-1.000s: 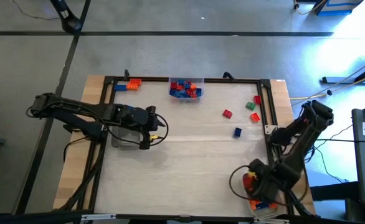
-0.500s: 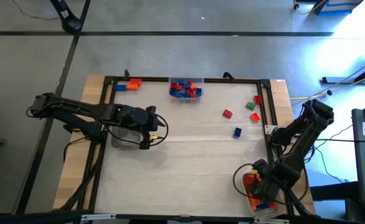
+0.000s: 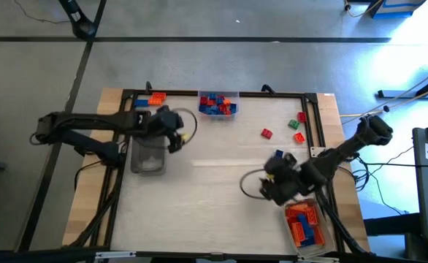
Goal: Sort blocks by size
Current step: Put the orange 8 stud game piece into the gray bin
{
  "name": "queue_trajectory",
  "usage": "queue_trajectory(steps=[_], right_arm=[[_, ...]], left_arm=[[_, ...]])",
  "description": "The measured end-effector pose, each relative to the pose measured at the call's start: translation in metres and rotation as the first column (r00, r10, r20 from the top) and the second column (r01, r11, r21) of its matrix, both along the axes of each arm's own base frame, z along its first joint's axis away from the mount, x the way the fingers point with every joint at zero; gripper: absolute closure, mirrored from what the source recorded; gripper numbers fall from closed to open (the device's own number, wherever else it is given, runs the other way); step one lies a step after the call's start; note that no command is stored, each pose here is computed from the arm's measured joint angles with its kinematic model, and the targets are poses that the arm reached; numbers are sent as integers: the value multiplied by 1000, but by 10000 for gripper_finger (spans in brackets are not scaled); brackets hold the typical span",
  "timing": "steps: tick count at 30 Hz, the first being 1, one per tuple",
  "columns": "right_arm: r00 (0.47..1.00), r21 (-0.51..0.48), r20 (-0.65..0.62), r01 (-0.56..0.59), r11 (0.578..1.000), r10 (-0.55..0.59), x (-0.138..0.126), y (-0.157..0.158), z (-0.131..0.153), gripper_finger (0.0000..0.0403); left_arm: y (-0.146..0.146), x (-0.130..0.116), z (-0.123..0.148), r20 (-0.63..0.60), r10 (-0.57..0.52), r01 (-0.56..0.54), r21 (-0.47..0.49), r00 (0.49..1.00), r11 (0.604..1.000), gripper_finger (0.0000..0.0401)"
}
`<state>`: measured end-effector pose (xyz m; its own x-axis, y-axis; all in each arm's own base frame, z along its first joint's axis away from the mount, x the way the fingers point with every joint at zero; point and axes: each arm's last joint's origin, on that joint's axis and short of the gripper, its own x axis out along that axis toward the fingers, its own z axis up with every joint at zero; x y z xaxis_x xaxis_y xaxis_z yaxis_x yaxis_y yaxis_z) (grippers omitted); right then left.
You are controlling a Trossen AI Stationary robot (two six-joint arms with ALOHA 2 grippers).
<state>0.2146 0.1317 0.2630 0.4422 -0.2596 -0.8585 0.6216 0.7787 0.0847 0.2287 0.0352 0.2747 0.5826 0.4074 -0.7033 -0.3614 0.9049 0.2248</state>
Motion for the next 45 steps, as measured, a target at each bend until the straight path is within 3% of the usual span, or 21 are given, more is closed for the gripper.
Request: queue_trajectory(steps=[4, 10, 18, 24, 34, 41, 45], right_arm=[[996, -189, 55, -61, 980, 72, 21, -23, 4, 110], [991, -415, 56, -86, 906, 120, 49, -51, 5, 110], [995, -483, -13, -91, 871, 96, 78, -80, -12, 110], [993, -482, -84, -115, 869, 84, 91, -86, -33, 110], [983, -403, -130, -175, 898, 134, 97, -82, -48, 110], [982, -383, -118, -181, 906, 147, 99, -81, -48, 110], [982, -383, -121, -182, 906, 147, 98, -81, -48, 110]], left_arm=[[39, -7, -5, -17, 207, -207, -33, 978, 978, 164], [100, -18, -27, -78, 482, -487, -69, 873, 870, 164], [164, -41, -66, -211, 677, -703, -82, 705, 707, 168], [194, -62, -92, -303, 741, -792, -85, 599, 605, 209], [217, -58, -110, -238, 754, -784, -66, 613, 617, 263], [227, -65, -128, -301, 755, -803, -71, 582, 591, 283], [223, -59, -133, -323, 698, -760, -131, 639, 636, 289]])
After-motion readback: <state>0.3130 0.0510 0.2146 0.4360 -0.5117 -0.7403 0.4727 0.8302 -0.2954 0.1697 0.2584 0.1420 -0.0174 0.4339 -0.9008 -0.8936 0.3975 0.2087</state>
